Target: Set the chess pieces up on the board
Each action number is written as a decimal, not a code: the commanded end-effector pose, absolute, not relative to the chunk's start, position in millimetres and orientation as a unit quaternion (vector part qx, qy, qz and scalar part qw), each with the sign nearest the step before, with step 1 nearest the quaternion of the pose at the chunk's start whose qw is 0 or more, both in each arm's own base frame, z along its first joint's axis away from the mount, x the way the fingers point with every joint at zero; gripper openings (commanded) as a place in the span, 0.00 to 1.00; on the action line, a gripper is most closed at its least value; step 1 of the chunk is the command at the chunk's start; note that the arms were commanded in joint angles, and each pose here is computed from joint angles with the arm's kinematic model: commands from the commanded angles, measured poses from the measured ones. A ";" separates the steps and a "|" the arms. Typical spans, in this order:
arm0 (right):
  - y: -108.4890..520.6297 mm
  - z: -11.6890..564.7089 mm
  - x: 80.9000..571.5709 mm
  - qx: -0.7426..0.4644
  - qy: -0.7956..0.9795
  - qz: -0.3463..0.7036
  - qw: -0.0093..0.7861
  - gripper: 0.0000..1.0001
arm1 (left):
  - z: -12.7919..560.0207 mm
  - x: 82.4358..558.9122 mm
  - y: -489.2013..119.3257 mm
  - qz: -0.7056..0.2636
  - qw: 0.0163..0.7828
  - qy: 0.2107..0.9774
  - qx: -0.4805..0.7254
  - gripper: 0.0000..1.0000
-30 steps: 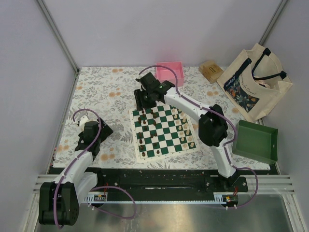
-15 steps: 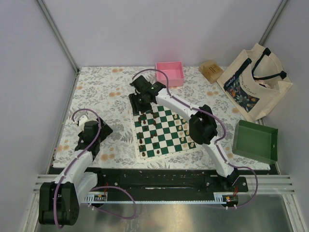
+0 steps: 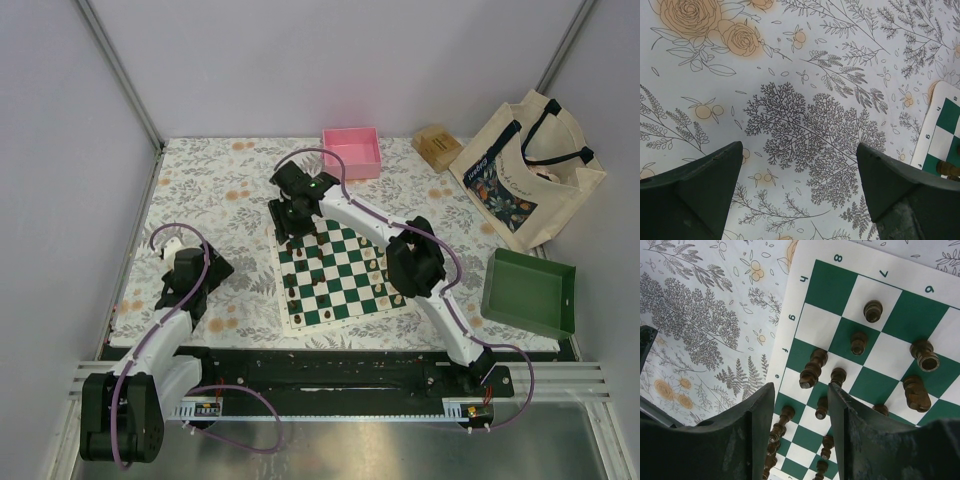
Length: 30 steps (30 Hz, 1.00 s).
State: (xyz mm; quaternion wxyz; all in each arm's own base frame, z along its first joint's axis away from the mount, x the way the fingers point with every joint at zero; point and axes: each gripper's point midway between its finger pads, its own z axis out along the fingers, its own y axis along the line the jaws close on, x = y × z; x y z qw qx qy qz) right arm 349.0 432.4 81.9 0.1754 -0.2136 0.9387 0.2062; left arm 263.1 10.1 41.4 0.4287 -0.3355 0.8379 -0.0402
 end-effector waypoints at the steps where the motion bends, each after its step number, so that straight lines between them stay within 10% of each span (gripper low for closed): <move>1: 444.1 92.3 353.2 -0.215 0.933 0.215 0.190 0.55 | 61.3 278.5 13.1 -0.043 0.454 0.823 -0.339 0.99; 30: 440.7 73.1 353.3 -0.228 0.939 0.187 0.179 0.49 | 59.9 278.6 12.1 -0.043 0.450 0.825 -0.338 0.99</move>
